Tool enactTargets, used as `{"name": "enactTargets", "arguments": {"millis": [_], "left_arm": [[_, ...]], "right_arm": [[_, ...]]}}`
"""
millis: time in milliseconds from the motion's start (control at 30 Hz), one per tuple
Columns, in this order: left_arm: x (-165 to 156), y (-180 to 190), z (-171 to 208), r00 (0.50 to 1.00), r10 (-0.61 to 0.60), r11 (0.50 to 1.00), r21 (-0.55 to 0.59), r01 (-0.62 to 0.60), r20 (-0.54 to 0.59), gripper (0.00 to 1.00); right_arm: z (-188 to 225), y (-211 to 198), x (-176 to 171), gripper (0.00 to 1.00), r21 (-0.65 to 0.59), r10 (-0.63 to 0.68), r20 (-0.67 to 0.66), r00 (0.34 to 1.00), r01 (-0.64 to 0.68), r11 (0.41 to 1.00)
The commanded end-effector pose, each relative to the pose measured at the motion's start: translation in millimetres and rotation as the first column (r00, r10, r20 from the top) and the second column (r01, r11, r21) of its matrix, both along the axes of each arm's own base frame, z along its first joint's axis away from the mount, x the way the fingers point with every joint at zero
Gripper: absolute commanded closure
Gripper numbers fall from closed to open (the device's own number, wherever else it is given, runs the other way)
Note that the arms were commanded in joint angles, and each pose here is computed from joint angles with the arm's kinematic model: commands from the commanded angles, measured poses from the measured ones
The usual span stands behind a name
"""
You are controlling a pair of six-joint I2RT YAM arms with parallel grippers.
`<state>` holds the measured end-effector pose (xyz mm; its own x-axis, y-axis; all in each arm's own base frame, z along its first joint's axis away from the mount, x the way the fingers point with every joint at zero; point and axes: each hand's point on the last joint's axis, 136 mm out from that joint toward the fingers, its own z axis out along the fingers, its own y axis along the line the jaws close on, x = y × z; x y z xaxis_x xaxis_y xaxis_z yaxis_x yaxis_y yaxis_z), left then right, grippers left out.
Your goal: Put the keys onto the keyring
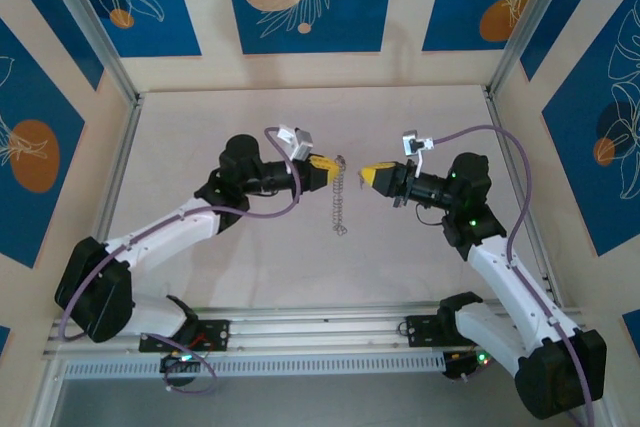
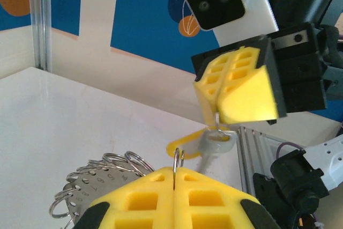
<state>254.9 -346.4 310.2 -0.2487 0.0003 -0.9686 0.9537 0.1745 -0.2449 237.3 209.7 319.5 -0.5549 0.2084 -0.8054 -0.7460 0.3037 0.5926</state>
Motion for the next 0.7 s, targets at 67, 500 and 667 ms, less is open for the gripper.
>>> {"name": "enactTargets", "arguments": {"millis": [67,500,667], "left_arm": [[-5,-12,19,0.997,-0.047,0.999,-0.018,0.048,0.06,1.0],[-4,-18,21,0.996,-0.058,0.998,-0.016,0.06,0.062,1.0],[-6,-20,24,0.996,-0.068,0.997,-0.021,0.069,0.066,1.0]], "right_arm": [[23,11,1,1.0,-0.012,-0.029,0.1,0.995,0.031,0.999],[12,16,21,1.0,-0.048,-0.085,0.083,0.993,0.089,0.995],[10,17,25,1.0,-0.052,-0.089,0.078,0.993,0.093,0.994]]}}
